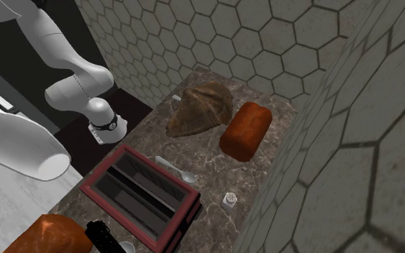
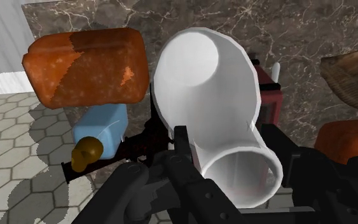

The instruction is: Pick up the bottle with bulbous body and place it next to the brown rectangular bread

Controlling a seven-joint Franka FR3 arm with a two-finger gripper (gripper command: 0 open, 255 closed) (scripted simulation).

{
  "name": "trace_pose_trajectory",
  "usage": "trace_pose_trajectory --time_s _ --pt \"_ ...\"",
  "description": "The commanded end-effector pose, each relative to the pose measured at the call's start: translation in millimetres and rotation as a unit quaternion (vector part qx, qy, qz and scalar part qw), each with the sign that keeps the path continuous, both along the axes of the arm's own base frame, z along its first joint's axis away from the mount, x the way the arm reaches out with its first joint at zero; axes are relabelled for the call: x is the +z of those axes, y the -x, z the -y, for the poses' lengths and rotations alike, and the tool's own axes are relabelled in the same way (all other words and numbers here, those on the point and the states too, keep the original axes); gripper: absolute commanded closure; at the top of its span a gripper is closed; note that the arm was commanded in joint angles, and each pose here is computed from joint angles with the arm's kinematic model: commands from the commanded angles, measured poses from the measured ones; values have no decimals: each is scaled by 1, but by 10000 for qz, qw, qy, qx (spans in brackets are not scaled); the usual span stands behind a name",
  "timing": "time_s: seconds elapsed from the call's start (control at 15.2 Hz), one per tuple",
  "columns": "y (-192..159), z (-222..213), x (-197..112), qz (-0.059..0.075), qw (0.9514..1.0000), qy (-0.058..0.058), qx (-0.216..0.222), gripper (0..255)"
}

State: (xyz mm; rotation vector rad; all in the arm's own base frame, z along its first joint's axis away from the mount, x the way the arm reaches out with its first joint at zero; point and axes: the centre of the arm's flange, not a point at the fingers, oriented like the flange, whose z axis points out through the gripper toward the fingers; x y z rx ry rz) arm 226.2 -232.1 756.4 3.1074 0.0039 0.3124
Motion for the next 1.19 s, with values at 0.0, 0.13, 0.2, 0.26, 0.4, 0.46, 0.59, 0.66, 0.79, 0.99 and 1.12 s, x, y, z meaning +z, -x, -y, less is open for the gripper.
trace_pose_trajectory --time_s 0.0,0.13,0.2,0.26,0.4,0.46,0.59,0.66,0.79,0.99,1.12 --pt "1 1 -11 4 10000 3 0 255" --pt "1 1 -21 4 10000 3 0 255" --pt "1 1 -26 4 10000 3 0 255" --pt "1 1 -32 4 10000 3 0 255" --pt "1 1 -42 4 10000 3 0 255" --pt "1 1 -47 4 10000 3 0 255" --pt "1 1 -58 4 10000 3 0 255" --pt "1 1 -63 4 10000 3 0 255" --pt "1 1 -74 4 10000 3 0 255" --pt "1 1 -90 4 10000 3 0 255" --pt "1 1 -100 4 10000 3 0 255"
